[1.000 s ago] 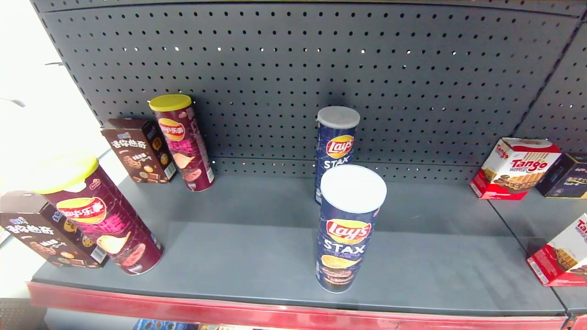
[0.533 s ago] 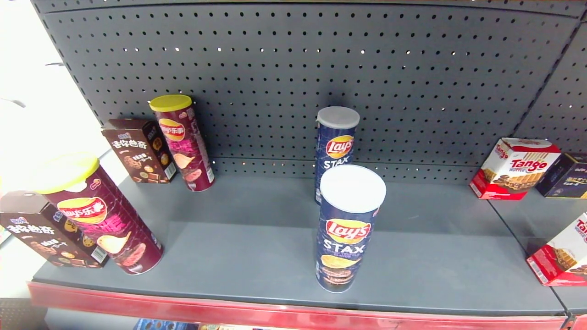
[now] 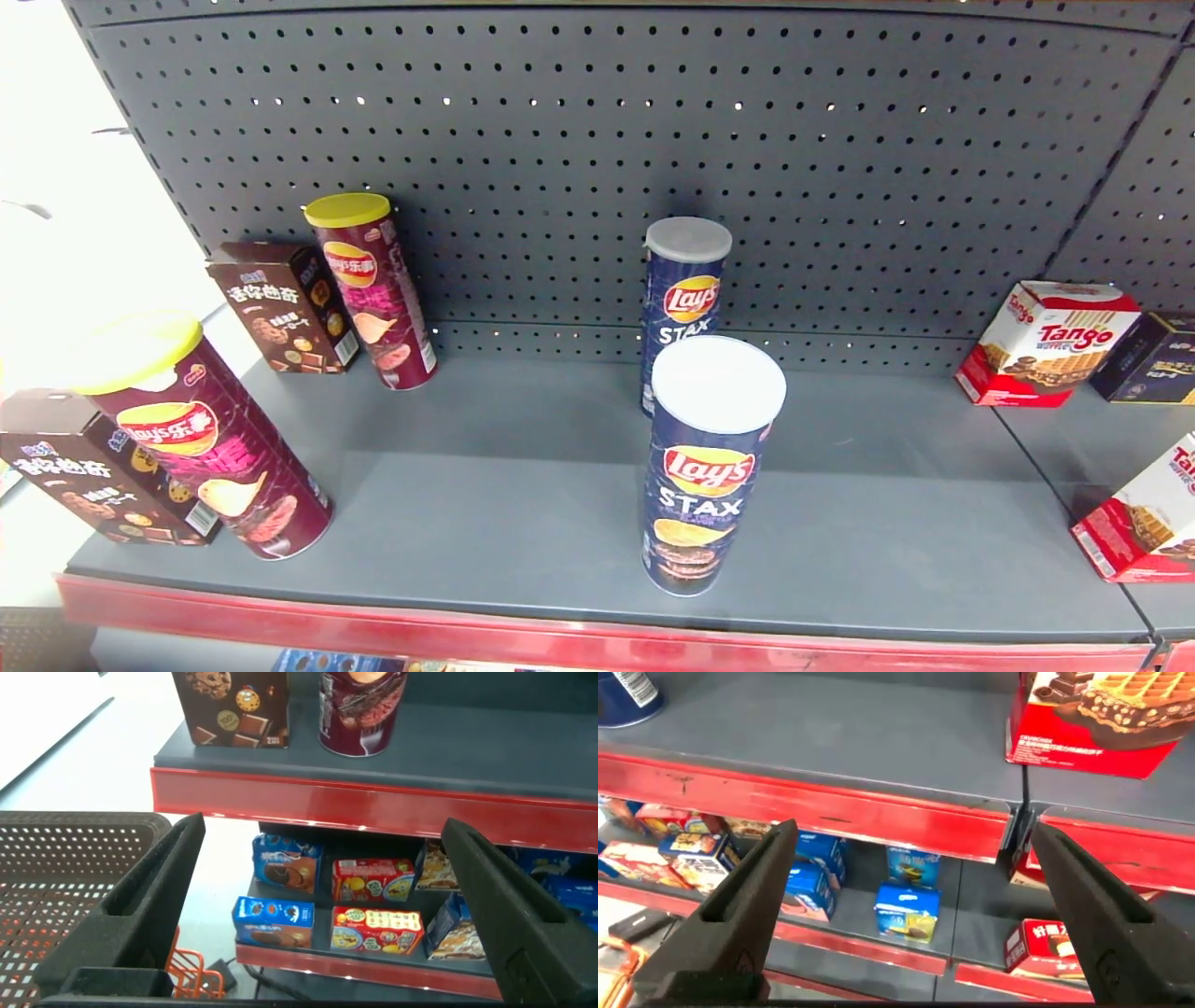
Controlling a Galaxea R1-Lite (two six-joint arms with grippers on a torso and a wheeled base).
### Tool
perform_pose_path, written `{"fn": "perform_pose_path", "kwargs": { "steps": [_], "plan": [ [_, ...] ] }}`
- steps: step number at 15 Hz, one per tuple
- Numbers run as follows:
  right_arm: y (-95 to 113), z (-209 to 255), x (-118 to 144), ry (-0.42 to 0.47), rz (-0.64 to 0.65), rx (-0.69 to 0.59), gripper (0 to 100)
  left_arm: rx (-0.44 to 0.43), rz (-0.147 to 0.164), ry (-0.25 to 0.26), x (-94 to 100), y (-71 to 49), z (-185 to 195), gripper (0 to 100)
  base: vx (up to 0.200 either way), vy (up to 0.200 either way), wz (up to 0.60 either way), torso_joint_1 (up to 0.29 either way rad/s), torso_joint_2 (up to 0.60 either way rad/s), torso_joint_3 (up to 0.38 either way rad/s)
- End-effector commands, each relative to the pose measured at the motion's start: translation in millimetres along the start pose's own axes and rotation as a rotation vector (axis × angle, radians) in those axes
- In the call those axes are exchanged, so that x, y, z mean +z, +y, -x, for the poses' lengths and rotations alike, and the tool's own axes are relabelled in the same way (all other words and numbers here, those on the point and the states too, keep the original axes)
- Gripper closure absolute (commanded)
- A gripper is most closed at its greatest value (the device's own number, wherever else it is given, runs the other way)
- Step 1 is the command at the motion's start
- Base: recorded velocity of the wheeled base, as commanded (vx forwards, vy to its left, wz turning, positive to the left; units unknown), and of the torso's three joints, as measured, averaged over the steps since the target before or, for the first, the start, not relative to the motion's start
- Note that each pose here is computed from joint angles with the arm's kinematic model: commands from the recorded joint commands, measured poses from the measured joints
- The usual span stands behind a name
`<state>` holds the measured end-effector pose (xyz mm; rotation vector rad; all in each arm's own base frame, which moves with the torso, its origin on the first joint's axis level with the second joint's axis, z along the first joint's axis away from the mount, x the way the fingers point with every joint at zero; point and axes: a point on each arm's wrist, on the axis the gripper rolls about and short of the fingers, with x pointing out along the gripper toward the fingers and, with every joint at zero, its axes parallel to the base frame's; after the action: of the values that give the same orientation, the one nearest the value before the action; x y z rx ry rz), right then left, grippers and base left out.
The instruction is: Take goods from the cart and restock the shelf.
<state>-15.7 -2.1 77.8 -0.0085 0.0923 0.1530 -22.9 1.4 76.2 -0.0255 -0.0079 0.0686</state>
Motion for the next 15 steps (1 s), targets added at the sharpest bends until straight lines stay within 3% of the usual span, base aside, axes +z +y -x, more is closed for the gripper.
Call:
{"fn": "perform_pose_path", "kwargs": {
  "steps": [1,6,7,8,9,15],
  "plan": [
    [0.0,-0.6,-0.5,0.007,0.000,-0.003,0,0.000,0.001,0.001,0.1,0.0,-0.1,0,0.000,0.000,0.00,0.000,0.00,0.000],
    [0.5,-0.6,-0.1,0.007,-0.005,-0.030,0,-0.006,-0.002,0.001,0.1,-0.2,-0.1,0,0.000,0.000,0.00,0.000,0.00,0.000],
    [2.2,0.2,-0.3,-0.005,-0.015,-0.136,0,-0.004,-0.002,0.001,0.1,-0.1,-0.1,0,0.000,0.000,0.00,0.000,0.00,0.000],
    [3.2,5.6,-2.4,-0.081,-0.007,-0.144,0,-0.004,-0.001,0.001,0.1,-0.1,-0.1,0,0.000,0.000,0.00,0.000,0.00,0.000],
    [3.2,6.4,-2.7,-0.092,-0.008,-0.138,0,-0.004,0.001,0.001,0.1,-0.1,-0.1,0,0.000,0.000,0.00,0.000,0.00,0.000],
    [3.3,6.3,-2.8,-0.091,-0.008,-0.144,0,-0.001,0.001,0.001,0.1,-0.1,-0.1,0,0.000,0.000,0.00,0.000,0.00,0.000]
  ]
}}
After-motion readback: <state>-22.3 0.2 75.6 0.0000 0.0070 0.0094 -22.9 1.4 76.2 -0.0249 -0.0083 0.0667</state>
